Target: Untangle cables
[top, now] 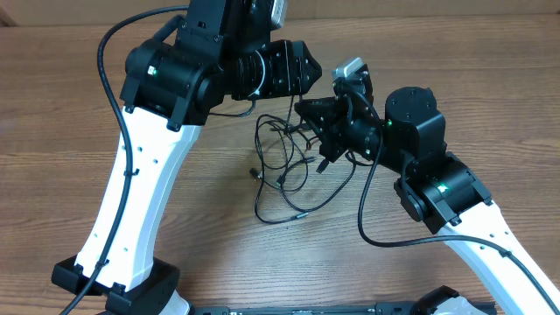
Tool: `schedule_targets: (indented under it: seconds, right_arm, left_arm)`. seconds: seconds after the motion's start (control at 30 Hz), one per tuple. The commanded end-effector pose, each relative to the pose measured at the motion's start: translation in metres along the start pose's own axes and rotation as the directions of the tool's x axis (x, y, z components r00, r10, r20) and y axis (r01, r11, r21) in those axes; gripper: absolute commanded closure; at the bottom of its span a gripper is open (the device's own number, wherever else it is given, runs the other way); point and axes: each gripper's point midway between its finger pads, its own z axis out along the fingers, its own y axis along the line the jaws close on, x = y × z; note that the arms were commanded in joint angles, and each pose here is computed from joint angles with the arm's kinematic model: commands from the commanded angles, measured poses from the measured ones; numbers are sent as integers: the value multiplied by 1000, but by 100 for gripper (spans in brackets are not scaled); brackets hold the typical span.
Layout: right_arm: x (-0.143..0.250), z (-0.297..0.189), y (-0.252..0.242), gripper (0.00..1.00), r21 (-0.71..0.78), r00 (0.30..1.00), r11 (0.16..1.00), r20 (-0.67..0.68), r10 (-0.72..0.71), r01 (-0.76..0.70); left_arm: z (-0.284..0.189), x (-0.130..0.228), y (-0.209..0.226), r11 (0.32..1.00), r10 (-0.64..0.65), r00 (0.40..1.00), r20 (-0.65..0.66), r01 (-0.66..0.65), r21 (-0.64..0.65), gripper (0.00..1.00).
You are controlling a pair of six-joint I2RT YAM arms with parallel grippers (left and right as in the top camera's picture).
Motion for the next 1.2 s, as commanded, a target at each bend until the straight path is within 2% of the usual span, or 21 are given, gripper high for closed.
schedule_targets:
  seconds: [0.0, 0.13, 0.23, 0.4, 0.47, 0.6, 0.67, 0.83, 1.03, 1.1, 1.17]
  right_arm:
    - [-19, -6, -13, 96, 104, 995, 992, 69, 66, -73]
    - [-21, -8, -23, 96, 155, 988, 979, 96, 120, -134]
    - [-24, -11, -37, 96, 222, 975, 954, 137, 173, -201]
    - [-27, -17, -54, 96, 299, 947, 905, 205, 248, -302]
    - [-28, -17, -54, 96, 298, 947, 906, 206, 248, -302]
    - [-27, -16, -52, 96, 283, 938, 901, 209, 278, -330]
    - [-27, -16, -52, 96, 280, 933, 897, 213, 290, -343]
    - [-27, -16, -52, 96, 280, 933, 897, 213, 290, -343]
    - [-17, -16, -55, 96, 302, 936, 888, 182, 302, -345]
    - [1, -18, -63, 87, 363, 937, 864, 134, 322, -349]
    - [23, -24, -75, 82, 448, 935, 826, 80, 345, -343]
  left_arm:
    - [-11, 1, 14, 987, 121, 992, 24, -118, -109, 32]
    - [-12, 11, 36, 959, 191, 981, -37, -194, -205, 50]
    - [-7, 23, 45, 937, 258, 960, -110, -277, -213, 56]
    - [10, 38, 62, 891, 367, 904, -220, -409, -195, 53]
    - [20, 48, 64, 882, 406, 876, -259, -450, -140, 52]
    - [51, 71, 55, 859, 505, 814, -286, -505, 79, 51]
    - [62, 76, 55, 853, 521, 806, -282, -507, 124, 50]
    - [90, 83, 73, 852, 522, 806, -279, -507, 128, 48]
    - [98, 87, 81, 854, 518, 806, -287, -507, 120, 46]
    - [99, 87, 86, 855, 514, 805, -297, -509, 100, 45]
    - [100, 88, 93, 855, 508, 803, -312, -514, 69, 45]
